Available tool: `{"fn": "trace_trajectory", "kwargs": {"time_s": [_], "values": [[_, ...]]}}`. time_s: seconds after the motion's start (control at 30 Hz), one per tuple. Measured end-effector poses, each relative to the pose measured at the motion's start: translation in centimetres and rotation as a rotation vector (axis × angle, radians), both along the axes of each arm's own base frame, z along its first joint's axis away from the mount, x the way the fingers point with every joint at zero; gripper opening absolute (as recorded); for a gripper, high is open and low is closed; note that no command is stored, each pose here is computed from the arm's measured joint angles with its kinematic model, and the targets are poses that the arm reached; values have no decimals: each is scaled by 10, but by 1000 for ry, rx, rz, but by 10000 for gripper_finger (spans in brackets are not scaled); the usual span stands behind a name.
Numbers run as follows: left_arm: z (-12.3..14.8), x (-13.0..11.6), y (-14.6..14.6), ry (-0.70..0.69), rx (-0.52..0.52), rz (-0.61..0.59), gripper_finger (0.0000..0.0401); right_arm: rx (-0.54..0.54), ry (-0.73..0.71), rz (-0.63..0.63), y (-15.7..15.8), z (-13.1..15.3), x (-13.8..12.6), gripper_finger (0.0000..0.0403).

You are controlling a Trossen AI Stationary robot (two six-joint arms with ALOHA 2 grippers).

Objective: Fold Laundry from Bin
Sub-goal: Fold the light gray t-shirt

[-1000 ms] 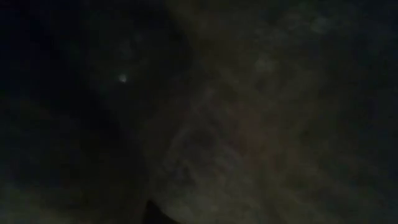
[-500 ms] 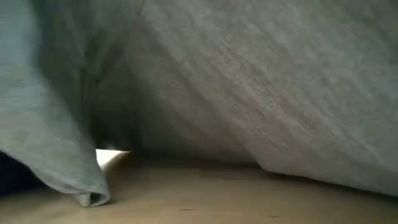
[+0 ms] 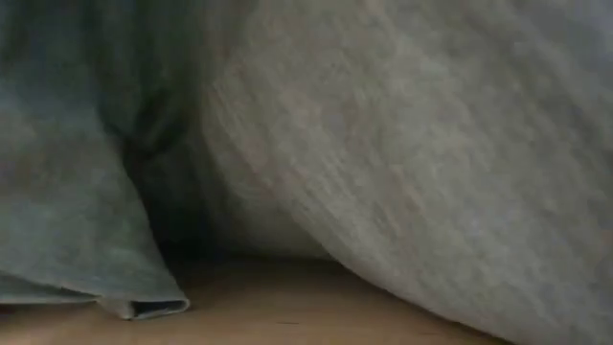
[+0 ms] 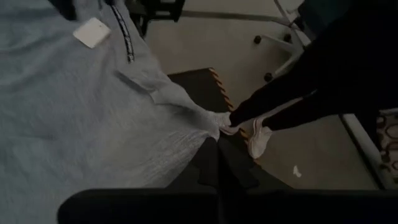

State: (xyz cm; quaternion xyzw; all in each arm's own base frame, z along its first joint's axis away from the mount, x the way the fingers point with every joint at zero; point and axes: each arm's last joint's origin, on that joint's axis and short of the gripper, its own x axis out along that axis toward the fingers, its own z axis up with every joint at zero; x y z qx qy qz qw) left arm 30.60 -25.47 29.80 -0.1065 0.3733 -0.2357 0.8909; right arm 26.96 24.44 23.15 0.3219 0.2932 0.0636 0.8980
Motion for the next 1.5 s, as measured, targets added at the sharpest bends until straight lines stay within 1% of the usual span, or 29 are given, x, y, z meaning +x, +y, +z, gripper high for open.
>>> {"fn": "trace_trajectory", "kwargs": {"time_s": [0.13,0.27,0.37,0.47,0.53,0.6,0.77,0.83,1.0,1.13,1.33,1.4,1.43,1.5], "values": [[-1,1,0,3,1,1,0,-32,-39,36,-1,18,10,157],[0,1,0,8,-13,20,0,-137,-25,84,-2,47,17,157],[0,2,0,8,-32,46,0,-199,-50,109,-1,74,27,157],[1,2,0,-4,-34,57,0,-251,-70,128,5,85,39,157],[3,4,0,-17,-48,76,0,-284,-63,144,10,81,45,157],[3,5,2,-12,-63,103,0,-293,-58,152,15,75,50,157],[4,7,3,12,-109,155,0,-250,-18,138,22,61,55,157],[4,7,3,10,-110,177,0,-238,-25,134,24,59,56,157],[5,10,5,-10,-109,214,0,-260,-28,140,29,55,56,157],[7,15,11,-56,-100,281,0,-269,-23,149,30,46,62,157],[11,23,19,-93,-128,320,0,-285,-16,123,31,38,67,157],[12,25,21,-104,-137,326,0,-295,-9,117,30,36,67,151],[12,26,21,-106,-139,329,0,-299,-6,116,30,35,67,142],[12,27,22,-106,-139,330,0,-303,-1,113,30,34,68,111]]}}
